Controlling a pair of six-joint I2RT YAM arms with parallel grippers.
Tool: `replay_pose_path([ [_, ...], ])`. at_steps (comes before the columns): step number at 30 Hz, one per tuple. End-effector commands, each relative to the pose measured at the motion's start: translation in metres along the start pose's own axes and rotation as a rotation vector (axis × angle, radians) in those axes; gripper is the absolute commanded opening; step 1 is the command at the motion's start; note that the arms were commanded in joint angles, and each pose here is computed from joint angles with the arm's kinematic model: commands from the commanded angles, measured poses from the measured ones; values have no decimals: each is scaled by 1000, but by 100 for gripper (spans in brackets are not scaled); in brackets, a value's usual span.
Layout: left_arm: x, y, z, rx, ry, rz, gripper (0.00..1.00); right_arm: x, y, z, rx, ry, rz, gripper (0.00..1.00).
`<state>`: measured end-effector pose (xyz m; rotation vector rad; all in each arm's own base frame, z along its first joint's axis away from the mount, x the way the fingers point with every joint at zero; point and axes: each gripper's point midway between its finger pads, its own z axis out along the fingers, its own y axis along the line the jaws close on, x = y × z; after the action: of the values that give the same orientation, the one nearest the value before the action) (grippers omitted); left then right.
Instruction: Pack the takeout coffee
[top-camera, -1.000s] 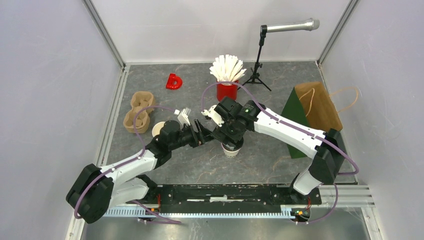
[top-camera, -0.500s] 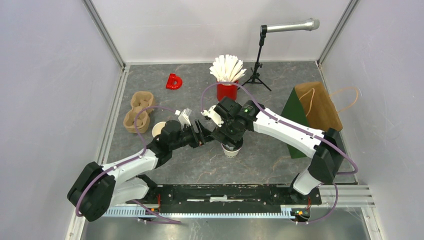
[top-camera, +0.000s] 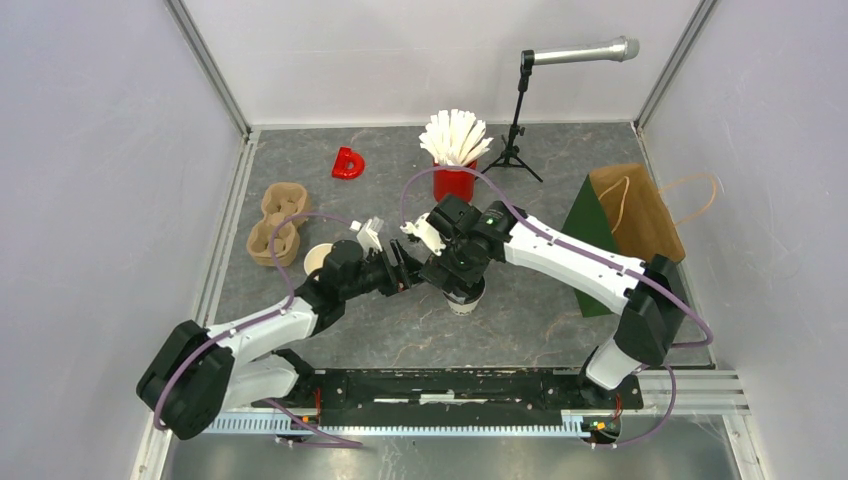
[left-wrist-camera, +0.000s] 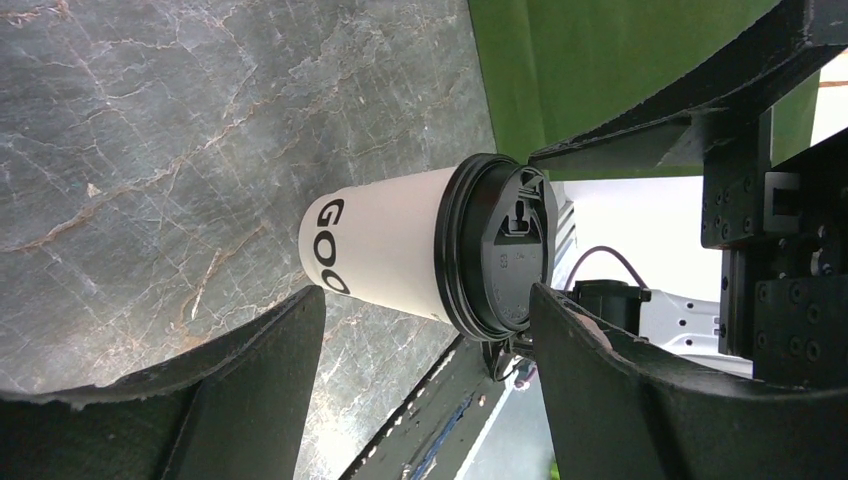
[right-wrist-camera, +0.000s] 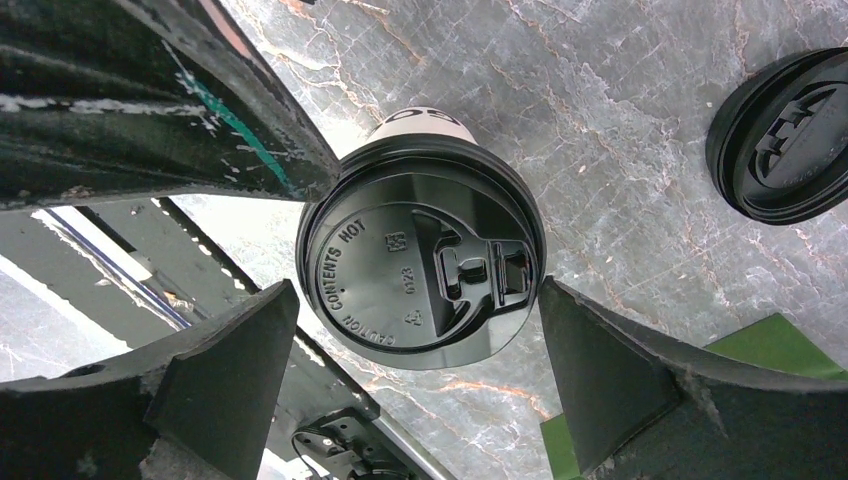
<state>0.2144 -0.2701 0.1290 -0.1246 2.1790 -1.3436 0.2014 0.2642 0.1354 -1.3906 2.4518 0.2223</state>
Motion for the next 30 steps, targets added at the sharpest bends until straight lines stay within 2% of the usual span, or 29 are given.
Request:
replay_pose_path([
  [1,-9,-12,3,46,-26,12,80,-12,0,-9,7,-48,-14,98],
  [7,-8,-14,4,58,-11,21,80,-17,-2,-26,19,-80,-13,98],
  [13,-6,-18,6,76,11,39,81,-22,-7,-50,52,-182,30,98],
  [19,-6,-25,12,98,44,71,80,-16,-19,-46,40,-348,194,90],
  [24,-8,-26,19,95,60,107,77,-11,-34,-43,31,-496,325,76],
  [30,-1,-21,30,68,117,164,70,-9,-41,-38,5,-572,385,72],
])
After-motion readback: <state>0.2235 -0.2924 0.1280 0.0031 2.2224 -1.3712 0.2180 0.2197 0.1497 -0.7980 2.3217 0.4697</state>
